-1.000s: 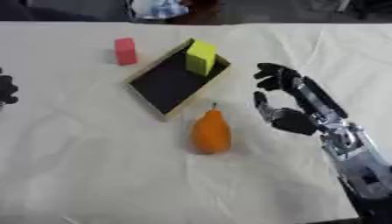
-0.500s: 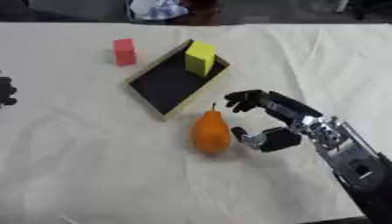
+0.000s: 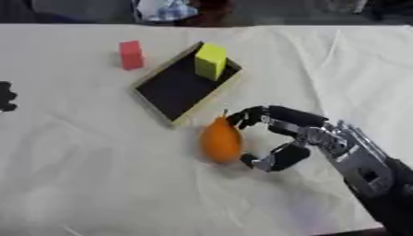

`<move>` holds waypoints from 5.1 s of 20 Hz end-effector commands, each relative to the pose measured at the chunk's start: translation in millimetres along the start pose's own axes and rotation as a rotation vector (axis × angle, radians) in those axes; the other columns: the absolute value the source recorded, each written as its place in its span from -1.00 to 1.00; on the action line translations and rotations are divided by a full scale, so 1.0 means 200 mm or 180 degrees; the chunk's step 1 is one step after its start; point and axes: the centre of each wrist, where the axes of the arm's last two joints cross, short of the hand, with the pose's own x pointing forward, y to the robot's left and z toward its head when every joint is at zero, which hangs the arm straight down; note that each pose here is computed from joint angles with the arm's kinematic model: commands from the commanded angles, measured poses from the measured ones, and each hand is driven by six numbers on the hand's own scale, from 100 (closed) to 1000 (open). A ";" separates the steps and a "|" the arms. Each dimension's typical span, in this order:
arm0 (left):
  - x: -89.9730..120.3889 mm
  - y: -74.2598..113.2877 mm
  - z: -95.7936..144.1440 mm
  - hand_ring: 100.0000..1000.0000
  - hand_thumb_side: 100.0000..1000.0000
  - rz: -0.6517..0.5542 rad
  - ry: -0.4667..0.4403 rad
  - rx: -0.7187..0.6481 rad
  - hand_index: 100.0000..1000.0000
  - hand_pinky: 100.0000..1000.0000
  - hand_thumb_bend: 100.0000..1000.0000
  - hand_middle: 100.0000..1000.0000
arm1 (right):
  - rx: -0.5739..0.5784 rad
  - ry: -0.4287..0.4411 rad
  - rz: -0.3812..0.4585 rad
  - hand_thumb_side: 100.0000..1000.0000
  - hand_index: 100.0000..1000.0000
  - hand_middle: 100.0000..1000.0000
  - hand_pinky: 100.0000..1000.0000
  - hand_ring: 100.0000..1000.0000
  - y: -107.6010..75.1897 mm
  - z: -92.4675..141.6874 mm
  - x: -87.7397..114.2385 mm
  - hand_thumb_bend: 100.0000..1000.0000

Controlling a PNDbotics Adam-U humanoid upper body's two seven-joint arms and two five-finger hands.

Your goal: Pick up objects on the table and place them in the box.

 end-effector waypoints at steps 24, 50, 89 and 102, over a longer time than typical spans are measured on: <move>0.02 0.01 -0.01 0.37 0.24 -0.0037 -0.0067 -0.0030 0.63 0.35 0.20 0.33 | -0.0199 0.0120 0.0927 -0.82 0.74 0.58 0.61 0.58 -0.07 -0.18 -0.02 -0.72; 0.02 0.01 0.00 0.37 0.25 -0.0025 -0.0060 -0.0026 0.63 0.35 0.19 0.33 | -0.1799 -0.0249 0.1056 -1.00 -0.43 0.13 0.41 0.26 -0.44 -0.28 0.17 -1.00; 0.04 0.04 -0.03 0.38 0.24 -0.0132 -0.0134 -0.0090 0.63 0.36 0.19 0.34 | -0.1585 0.0050 0.1520 -0.65 0.75 0.50 0.57 0.52 -0.55 -0.49 -0.03 -0.70; 0.22 0.34 -0.35 0.46 0.09 -0.1467 -0.0491 -0.0304 0.67 0.47 0.19 0.43 | -0.2259 -0.0203 0.1283 -0.71 0.70 0.45 0.54 0.48 -0.56 -0.19 0.11 -0.90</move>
